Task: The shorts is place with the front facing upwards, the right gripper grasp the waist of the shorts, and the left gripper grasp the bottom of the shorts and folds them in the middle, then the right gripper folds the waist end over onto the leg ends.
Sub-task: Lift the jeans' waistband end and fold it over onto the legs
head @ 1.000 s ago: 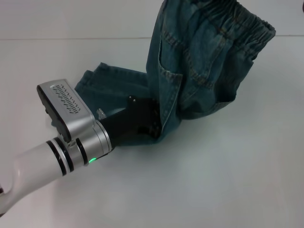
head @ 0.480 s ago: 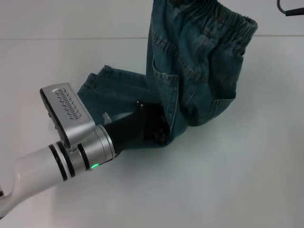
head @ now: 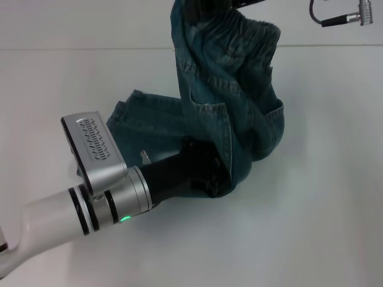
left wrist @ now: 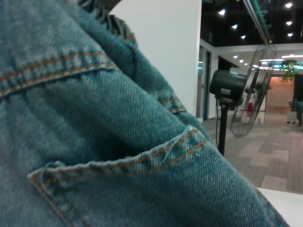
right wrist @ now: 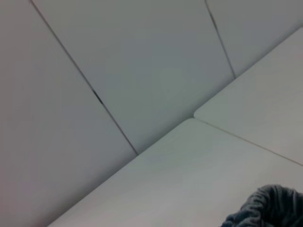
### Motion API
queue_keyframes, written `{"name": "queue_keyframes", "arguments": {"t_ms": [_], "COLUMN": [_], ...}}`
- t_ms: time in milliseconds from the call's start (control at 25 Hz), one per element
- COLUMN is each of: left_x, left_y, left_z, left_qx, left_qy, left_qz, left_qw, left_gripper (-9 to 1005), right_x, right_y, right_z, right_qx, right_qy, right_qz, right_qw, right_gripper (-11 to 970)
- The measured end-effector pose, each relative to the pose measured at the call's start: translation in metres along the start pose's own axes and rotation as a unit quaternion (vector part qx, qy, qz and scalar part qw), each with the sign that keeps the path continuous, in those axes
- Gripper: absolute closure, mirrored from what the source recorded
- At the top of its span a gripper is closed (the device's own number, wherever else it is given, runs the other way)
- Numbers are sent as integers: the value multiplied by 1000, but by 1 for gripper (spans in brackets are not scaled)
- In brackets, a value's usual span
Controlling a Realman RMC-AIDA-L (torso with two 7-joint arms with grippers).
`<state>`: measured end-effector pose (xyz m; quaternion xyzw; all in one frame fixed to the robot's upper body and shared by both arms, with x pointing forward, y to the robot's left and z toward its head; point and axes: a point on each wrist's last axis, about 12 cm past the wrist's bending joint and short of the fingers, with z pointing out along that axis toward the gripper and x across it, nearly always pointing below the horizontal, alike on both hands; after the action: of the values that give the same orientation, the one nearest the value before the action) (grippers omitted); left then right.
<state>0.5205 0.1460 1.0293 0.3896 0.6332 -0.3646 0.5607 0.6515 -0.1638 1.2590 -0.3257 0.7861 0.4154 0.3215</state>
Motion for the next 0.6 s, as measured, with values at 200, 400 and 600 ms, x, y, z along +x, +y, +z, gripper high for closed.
{"name": "queue_keyframes", "arguments": {"t_ms": [200, 400, 600], "left_x": [1, 1, 3], "left_y": [-3, -4, -5], "left_z": [1, 1, -2], "left_qx": [11, 14, 9], "left_qy": [5, 4, 4], "left_qz": [3, 3, 0], "left_qw": [1000, 1000, 1000], "left_gripper": [994, 994, 994], "right_x": [-1, 0, 2], "right_y": [0, 1, 1], "right_z": [13, 26, 34], "right_qx": [2, 11, 7], "right_qy": [21, 37, 48], "right_qz": [-5, -15, -14], "right_qw": [1000, 999, 999], "right_gripper": [848, 847, 847]}}
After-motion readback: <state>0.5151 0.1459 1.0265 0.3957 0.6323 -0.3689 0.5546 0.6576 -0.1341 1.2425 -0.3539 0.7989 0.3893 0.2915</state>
